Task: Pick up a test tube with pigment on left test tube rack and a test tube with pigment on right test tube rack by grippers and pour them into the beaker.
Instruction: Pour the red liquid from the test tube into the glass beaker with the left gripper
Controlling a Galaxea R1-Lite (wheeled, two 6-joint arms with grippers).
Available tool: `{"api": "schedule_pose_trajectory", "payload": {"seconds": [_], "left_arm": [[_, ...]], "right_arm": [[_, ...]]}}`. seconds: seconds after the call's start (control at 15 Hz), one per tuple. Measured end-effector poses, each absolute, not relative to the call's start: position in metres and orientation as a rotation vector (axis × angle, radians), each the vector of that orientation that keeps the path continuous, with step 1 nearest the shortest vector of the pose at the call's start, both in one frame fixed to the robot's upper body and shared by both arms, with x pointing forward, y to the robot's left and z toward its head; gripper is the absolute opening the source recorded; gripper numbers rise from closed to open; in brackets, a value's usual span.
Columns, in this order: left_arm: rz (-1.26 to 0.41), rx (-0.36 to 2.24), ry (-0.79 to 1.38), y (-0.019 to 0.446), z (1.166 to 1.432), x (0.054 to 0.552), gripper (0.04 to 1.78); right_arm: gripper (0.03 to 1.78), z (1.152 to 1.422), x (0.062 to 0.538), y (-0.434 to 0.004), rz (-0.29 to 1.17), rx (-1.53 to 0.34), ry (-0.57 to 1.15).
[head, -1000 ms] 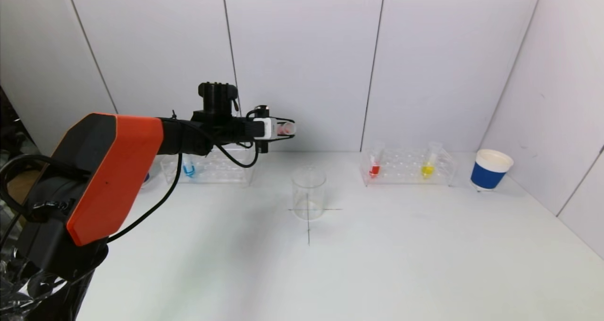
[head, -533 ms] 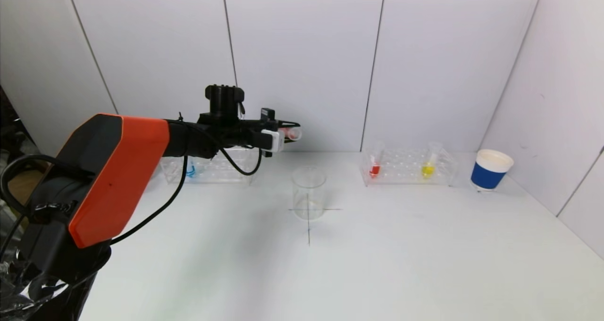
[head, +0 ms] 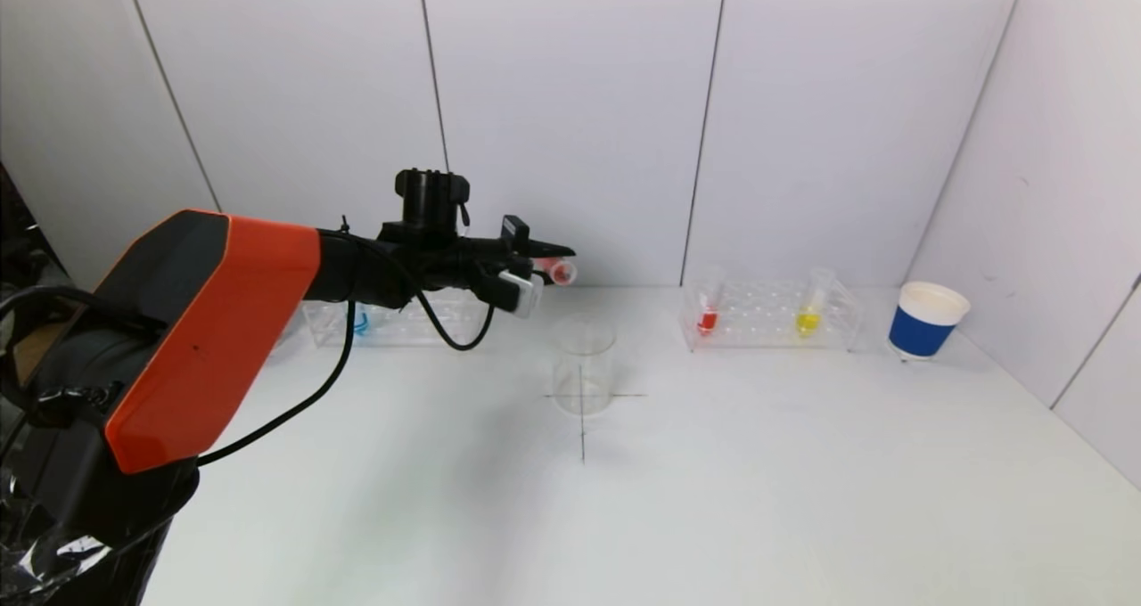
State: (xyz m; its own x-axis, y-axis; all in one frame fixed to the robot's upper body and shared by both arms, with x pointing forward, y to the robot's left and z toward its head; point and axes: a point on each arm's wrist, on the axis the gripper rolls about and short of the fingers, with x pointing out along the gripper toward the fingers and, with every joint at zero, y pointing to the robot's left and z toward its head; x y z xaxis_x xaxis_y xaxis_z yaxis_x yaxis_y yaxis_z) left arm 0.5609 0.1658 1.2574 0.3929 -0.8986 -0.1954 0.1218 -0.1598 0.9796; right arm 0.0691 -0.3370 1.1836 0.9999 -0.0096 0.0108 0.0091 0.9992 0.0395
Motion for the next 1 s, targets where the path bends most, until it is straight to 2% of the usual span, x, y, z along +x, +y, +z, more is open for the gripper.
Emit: {"api": "schedule_pose_trajectory", "payload": {"seconds": [1.0], "left_arm": [[-1.055,1.545,-0.865,0.155,1.251,0.536,0.46]], "right_arm": [[1.76,1.184,0.069,-0.337,-0.009,0.040,-0.011]]}}
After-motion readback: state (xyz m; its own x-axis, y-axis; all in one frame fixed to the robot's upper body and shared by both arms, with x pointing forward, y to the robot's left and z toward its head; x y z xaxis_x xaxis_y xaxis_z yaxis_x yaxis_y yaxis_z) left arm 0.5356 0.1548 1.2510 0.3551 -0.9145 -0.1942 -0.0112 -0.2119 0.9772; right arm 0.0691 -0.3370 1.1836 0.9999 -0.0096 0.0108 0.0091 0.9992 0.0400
